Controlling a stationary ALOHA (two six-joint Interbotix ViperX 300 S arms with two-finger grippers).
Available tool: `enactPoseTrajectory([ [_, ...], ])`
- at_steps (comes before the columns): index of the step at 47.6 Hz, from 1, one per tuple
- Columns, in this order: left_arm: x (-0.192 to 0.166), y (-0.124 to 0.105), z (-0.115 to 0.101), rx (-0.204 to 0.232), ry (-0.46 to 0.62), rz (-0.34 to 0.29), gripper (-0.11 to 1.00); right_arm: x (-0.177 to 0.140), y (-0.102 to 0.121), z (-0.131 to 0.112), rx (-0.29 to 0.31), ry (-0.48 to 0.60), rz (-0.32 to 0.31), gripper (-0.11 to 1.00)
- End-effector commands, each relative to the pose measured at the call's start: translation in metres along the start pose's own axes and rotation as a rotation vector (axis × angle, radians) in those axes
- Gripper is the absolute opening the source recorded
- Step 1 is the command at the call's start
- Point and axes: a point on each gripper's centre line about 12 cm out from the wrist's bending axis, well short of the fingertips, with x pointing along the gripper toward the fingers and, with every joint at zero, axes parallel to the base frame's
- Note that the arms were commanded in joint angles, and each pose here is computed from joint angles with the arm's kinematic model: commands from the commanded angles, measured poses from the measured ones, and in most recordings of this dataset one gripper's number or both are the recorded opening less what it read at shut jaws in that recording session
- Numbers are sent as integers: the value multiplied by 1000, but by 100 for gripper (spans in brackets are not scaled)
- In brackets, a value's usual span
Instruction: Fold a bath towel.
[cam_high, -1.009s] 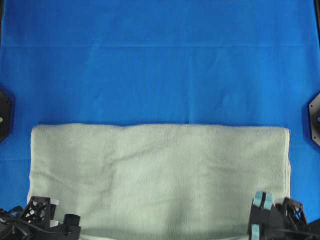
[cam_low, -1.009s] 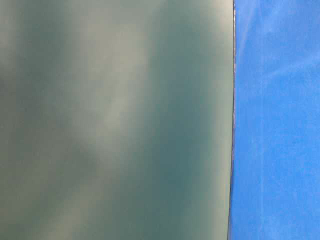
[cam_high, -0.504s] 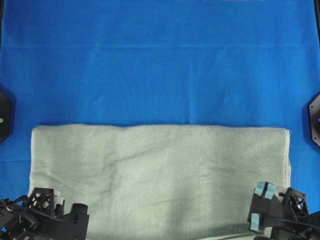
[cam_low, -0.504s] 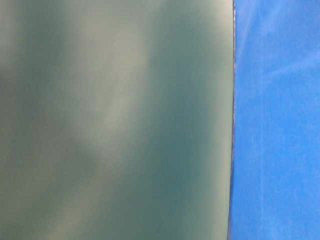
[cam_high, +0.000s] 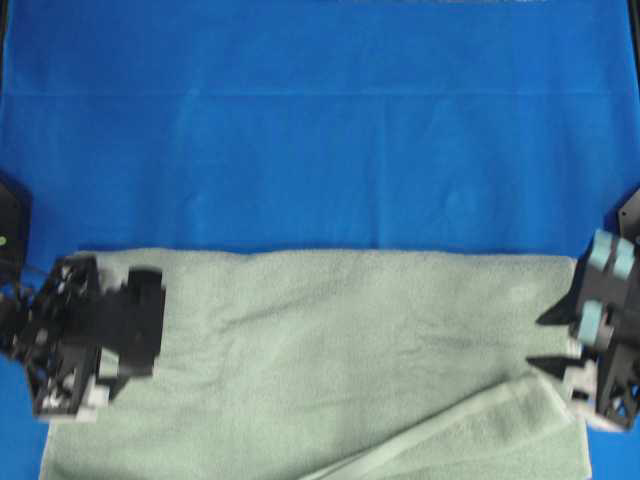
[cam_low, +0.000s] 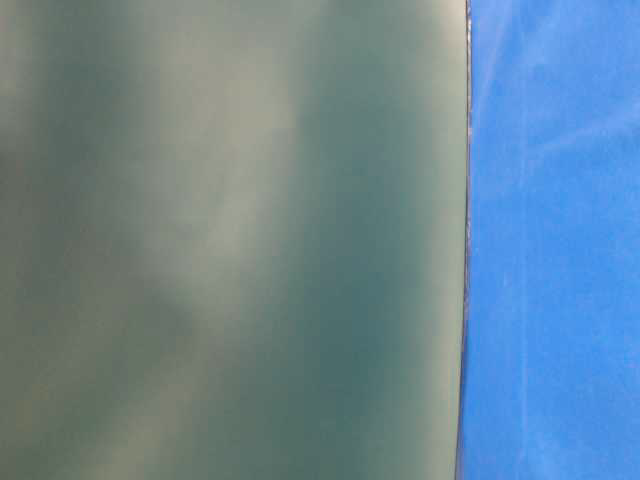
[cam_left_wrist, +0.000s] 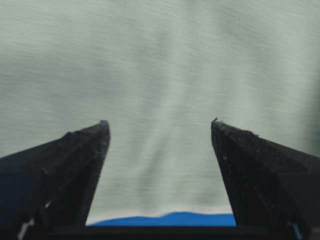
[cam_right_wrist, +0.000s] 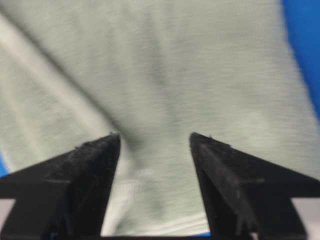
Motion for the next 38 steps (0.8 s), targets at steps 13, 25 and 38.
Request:
enactPoseTrajectory([
  [13, 1, 53, -4, -33, -13, 84, 78, 23, -68, 3, 76, 3, -135, 61],
  [25, 24, 72, -17, -61, -1, 109, 78, 50, -79, -4, 86, 21, -104, 61],
  [38, 54, 105, -45, -134, 19, 155, 78, 86, -92, -25, 92, 75, -82, 61],
])
